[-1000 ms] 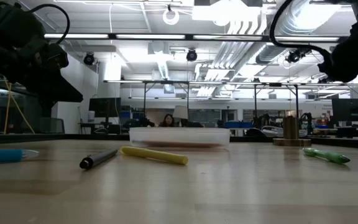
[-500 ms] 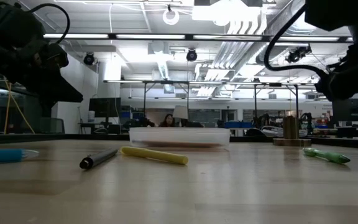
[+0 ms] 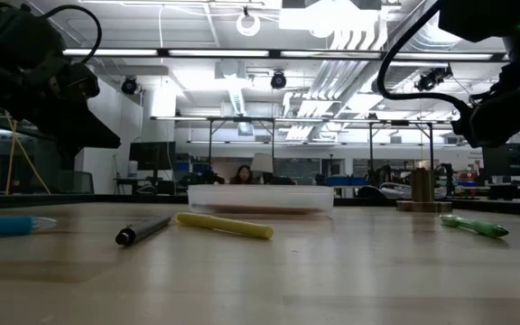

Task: Pick & place school supplies into a supply box
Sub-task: Put the right black pen into the orange supply box

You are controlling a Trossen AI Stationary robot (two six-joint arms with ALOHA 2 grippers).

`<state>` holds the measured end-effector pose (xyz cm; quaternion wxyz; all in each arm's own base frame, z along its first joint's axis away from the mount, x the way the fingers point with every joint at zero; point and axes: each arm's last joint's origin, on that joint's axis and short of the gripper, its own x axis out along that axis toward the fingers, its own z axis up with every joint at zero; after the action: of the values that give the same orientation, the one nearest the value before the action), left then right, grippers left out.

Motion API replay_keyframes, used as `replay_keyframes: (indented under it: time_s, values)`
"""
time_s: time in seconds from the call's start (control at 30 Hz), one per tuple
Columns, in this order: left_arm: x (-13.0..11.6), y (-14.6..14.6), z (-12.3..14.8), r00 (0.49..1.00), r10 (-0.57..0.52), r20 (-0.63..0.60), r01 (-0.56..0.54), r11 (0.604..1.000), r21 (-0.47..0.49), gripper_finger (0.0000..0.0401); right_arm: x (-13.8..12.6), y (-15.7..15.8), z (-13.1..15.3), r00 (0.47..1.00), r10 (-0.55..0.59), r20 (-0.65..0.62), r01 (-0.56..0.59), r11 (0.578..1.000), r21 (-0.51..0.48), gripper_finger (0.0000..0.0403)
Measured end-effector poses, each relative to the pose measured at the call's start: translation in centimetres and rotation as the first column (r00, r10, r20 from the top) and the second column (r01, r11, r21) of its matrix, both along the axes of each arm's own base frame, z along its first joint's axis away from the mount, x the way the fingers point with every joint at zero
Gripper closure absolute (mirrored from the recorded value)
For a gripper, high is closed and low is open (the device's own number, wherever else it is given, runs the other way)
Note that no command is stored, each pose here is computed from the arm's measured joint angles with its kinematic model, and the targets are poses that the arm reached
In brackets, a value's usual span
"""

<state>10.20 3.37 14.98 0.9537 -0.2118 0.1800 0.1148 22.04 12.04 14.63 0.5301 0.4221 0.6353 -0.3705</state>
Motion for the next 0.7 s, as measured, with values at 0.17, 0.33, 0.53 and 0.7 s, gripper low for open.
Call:
replay_keyframes:
  time_s: [0.17,0.33,0.53,0.7]
  values:
    - [0.0,0.0,0.0,1.000,-0.003,-0.001,0.003,1.000,0.007,0.0322,0.0,0.0,0.0,1.000,0.007,0.003,-0.007,1.000,-0.003,0.0336]
    - [0.0,0.0,0.0,1.000,-0.012,-0.005,0.012,0.999,0.031,0.0322,-0.2,-0.1,-0.3,1.000,0.010,0.002,-0.010,1.000,0.000,0.0336]
    - [0.0,0.0,0.0,1.000,-0.011,-0.006,0.011,0.999,0.032,0.0322,-0.6,-0.2,-1.5,0.999,-0.016,0.030,0.014,0.998,0.058,0.0336]
    - [0.0,0.0,0.0,1.000,-0.011,-0.006,0.011,0.999,0.032,0.0322,-0.8,-0.4,-2.0,0.999,-0.037,0.018,0.035,0.997,0.067,0.0337]
